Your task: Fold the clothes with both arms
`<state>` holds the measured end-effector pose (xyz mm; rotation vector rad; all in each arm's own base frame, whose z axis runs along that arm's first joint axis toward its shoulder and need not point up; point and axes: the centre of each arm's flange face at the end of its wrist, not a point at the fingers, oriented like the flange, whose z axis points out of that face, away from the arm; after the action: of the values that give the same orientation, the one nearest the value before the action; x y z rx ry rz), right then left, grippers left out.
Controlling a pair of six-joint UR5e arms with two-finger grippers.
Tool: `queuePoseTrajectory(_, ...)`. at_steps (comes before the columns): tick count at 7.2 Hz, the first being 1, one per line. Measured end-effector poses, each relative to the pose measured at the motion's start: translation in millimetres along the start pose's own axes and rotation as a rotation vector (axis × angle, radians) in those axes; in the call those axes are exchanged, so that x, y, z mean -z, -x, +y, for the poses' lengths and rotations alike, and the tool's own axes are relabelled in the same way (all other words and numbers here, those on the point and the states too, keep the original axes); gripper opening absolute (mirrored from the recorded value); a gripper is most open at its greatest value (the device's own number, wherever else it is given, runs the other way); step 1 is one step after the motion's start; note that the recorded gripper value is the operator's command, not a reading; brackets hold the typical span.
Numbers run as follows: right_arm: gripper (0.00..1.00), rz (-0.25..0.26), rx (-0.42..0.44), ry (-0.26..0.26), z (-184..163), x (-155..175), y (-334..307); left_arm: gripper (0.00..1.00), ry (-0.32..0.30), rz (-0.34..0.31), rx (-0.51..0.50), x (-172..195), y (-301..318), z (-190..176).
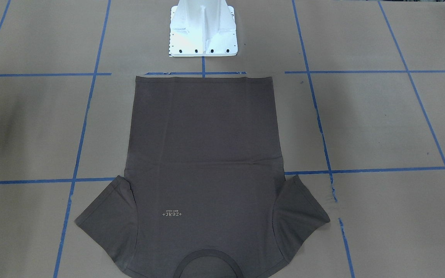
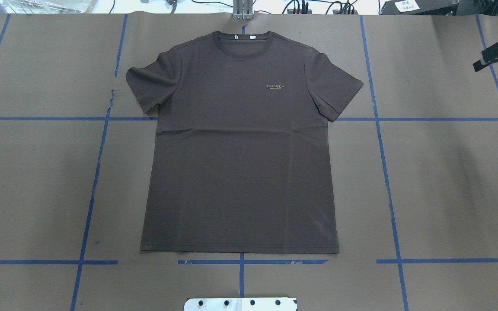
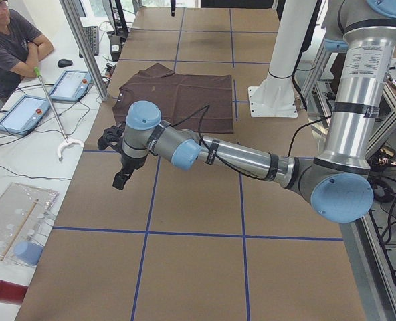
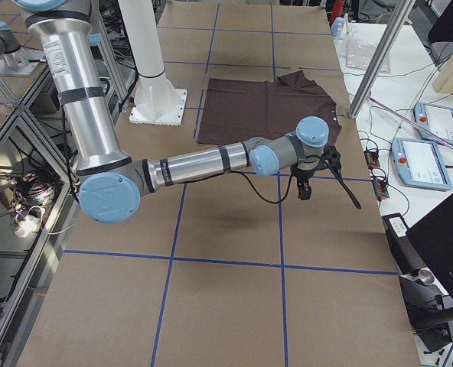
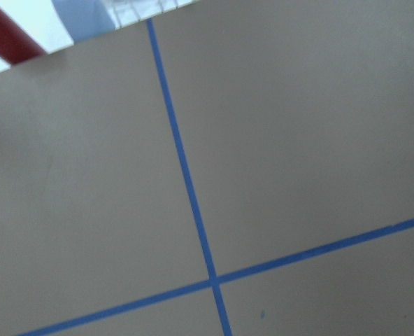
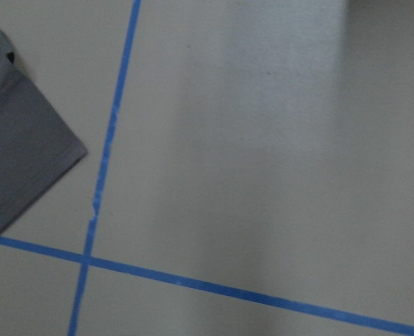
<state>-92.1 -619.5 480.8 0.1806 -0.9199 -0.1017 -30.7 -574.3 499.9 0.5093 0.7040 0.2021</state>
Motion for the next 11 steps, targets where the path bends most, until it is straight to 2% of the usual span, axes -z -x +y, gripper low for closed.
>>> queuePoseTrajectory(2, 1.0, -0.018, -0.003, -0.005, -37, -24, 55, 1.0, -0.023, 0.023, -0.001, -13, -20, -11)
queuePoseTrajectory(3, 1.0, -0.021, -0.007, -0.031, -52, -43, 69, 1.0, -0.054, 0.031, 0.021, -11, -28, -18)
queuePoseTrajectory(5, 1.0, 0.015, -0.04, -0.114, -63, -108, 105, 1.0, -0.091, 0.042, 0.079, -5, -37, -30)
queuePoseTrajectory(6, 1.0, 0.026, -0.058, -0.136, -63, -141, 127, 1.0, -0.099, 0.047, 0.099, -3, -40, -34)
queuePoseTrajectory(8, 1.0, 0.041, -0.063, -0.137, -55, -189, 146, 1.0, -0.109, 0.052, 0.106, 0, -43, -41)
queuePoseTrajectory(11, 1.0, 0.076, -0.054, -0.139, -63, -218, 167, 1.0, -0.112, 0.054, 0.105, 1, -44, -43)
